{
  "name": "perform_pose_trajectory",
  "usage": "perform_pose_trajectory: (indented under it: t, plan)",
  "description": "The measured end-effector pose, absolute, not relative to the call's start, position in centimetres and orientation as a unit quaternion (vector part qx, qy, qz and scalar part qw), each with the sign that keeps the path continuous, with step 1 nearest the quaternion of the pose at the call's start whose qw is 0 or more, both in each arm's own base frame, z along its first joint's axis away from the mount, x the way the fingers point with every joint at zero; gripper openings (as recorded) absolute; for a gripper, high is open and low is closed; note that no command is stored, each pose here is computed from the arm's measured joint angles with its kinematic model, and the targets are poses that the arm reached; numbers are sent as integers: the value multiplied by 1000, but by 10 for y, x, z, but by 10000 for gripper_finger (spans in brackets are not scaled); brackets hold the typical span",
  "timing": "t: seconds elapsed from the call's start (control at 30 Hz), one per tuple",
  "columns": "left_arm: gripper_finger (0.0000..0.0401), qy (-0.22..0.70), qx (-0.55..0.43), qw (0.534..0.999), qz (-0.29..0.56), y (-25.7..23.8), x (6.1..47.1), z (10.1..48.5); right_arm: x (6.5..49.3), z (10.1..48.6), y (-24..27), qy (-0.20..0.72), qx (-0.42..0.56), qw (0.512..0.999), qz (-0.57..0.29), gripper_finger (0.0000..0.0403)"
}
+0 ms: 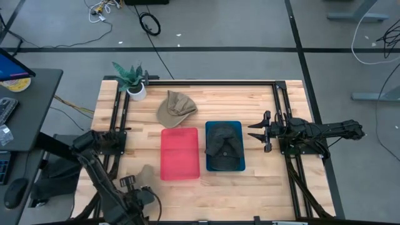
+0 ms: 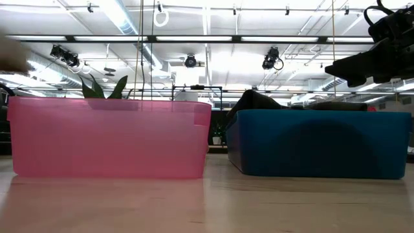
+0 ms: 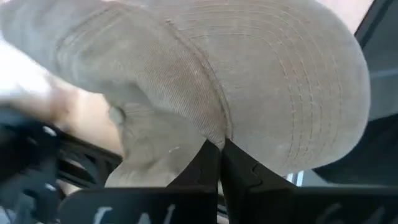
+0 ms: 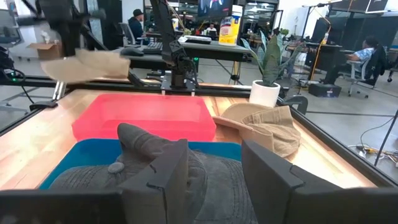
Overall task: Pick & Place hat
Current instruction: Put the bottom brown cap into the red bin
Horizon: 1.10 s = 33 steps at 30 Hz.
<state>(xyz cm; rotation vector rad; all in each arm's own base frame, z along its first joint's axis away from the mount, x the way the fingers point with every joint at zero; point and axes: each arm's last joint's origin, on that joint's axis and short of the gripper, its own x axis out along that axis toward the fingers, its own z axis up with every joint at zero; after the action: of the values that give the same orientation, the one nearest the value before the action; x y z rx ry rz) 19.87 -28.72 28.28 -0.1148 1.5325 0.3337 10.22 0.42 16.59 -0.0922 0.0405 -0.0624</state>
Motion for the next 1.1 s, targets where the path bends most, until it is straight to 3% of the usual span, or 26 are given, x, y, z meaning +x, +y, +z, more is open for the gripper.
perform_pose_trajectory:
  t: [0.2, 0.5, 0.77, 1.1]
  plan:
    - [3, 615, 7, 784, 85, -278, 221, 322, 102, 166, 4, 20, -46, 998, -31, 155]
    - [3, 587, 102, 797, 99, -229, 272, 326, 102, 166, 4, 20, -46, 998, -31, 155]
    - [3, 595, 149, 783, 105, -186, 306, 318, 102, 166, 4, 20, -46, 998, -31, 155]
    - [3, 662, 144, 724, 128, -155, 316, 260, 102, 166, 4, 20, -46, 998, -31, 155]
